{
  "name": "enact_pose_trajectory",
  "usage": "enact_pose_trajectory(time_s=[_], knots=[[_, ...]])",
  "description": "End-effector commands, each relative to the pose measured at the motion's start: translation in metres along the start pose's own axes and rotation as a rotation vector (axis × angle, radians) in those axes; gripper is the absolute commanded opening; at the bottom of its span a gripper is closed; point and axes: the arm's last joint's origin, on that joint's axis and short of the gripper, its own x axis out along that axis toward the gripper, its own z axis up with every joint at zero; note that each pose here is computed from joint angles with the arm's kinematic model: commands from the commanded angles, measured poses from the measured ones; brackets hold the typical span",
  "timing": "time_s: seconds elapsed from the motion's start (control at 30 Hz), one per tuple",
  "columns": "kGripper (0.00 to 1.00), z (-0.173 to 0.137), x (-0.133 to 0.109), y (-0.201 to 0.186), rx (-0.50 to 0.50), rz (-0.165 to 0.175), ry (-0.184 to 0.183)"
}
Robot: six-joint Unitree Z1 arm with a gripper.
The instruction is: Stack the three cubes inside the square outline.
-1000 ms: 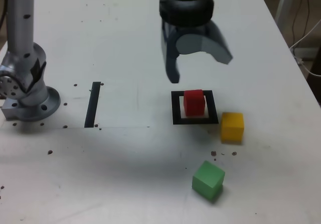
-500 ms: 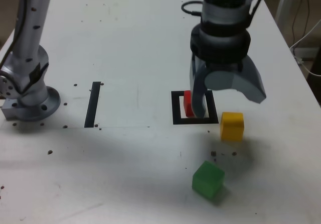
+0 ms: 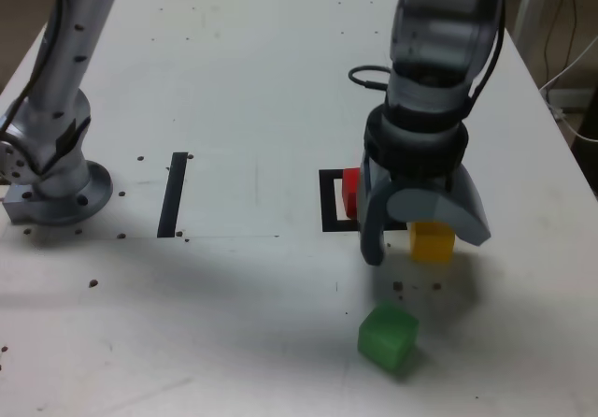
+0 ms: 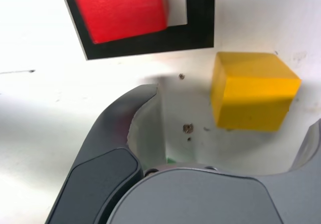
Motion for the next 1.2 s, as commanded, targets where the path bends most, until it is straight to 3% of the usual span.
enact_pose_trajectory(time_s=[0.0, 0.43, 0.63, 0.8, 1.03, 1.17], knots=[[0.91, 0.005, 0.003, 0.000, 0.005, 0.010, -0.015], [0.81, 0.018, 0.014, 0.002, 0.012, 0.078, -0.037], [0.63, 0.020, 0.014, 0.002, 0.008, 0.078, -0.036], [0.54, 0.020, 0.013, 0.003, -0.001, 0.089, -0.036], [0.29, 0.020, 0.007, 0.005, -0.022, 0.110, -0.068], [0.19, 0.020, 0.004, 0.005, -0.034, 0.107, -0.086]])
